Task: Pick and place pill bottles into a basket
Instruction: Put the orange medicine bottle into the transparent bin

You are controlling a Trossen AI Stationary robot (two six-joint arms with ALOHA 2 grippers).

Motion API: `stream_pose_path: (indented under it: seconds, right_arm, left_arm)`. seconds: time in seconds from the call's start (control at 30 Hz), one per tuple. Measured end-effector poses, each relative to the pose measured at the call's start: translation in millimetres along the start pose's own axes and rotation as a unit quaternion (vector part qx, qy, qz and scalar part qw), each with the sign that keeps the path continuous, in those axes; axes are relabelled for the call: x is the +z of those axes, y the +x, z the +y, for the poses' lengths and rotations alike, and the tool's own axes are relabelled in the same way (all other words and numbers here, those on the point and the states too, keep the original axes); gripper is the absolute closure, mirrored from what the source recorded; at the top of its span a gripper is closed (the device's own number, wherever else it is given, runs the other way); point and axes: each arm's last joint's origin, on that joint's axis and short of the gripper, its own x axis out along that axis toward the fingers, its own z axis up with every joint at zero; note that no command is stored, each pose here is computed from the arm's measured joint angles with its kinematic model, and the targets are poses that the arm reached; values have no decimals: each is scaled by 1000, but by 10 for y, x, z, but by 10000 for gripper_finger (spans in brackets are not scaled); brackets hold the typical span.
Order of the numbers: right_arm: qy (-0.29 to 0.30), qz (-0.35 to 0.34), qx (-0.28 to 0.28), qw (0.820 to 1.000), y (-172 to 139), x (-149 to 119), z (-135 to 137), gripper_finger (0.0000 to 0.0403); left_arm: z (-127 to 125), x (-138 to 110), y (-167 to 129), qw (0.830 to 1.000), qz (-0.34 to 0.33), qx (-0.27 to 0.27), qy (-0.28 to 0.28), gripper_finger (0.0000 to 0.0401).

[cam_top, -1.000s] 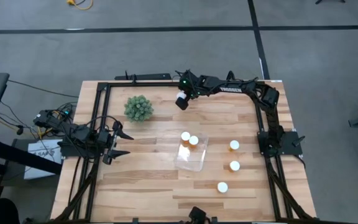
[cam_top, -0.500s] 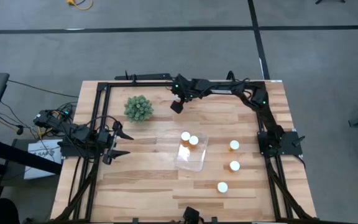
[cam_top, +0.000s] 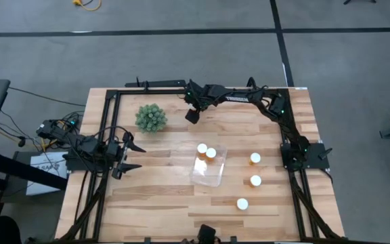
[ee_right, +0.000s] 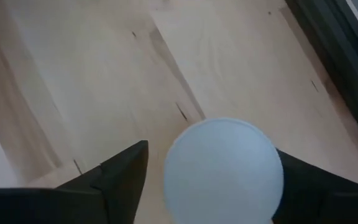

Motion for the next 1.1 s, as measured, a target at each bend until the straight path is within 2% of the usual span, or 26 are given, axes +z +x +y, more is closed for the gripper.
stream_pose_path:
  seconds: [0.27, 0.43, 0.6, 0.73, 0.93, 1.1]
  right_arm:
    - [5, 12, -13, 1000, 0, -23, -67, 223]
    - [7, 14, -3, 1000, -2, -27, -75, 223]
    - [4, 32, 0, 999, -25, -58, -55, 197]
    - [0, 40, 0, 999, -62, -71, -69, 222]
    - [-4, 36, 19, 999, -284, -49, -126, 227]
    - [-13, 8, 40, 999, -546, 12, -45, 222]
  left_arm:
    - [0, -1, 0, 1000, 0, 0, 0, 124]
    - [0, -1, 0, 1000, 0, 0, 0, 124]
    - [0, 0, 0, 1000, 0, 1, 0, 124]
    - [0, -1, 0, 1000, 0, 1, 0, 124]
    - [1, 0, 0, 1000, 0, 1, 0, 124]
    - [1, 0, 0, 1000, 0, 1, 0, 124]
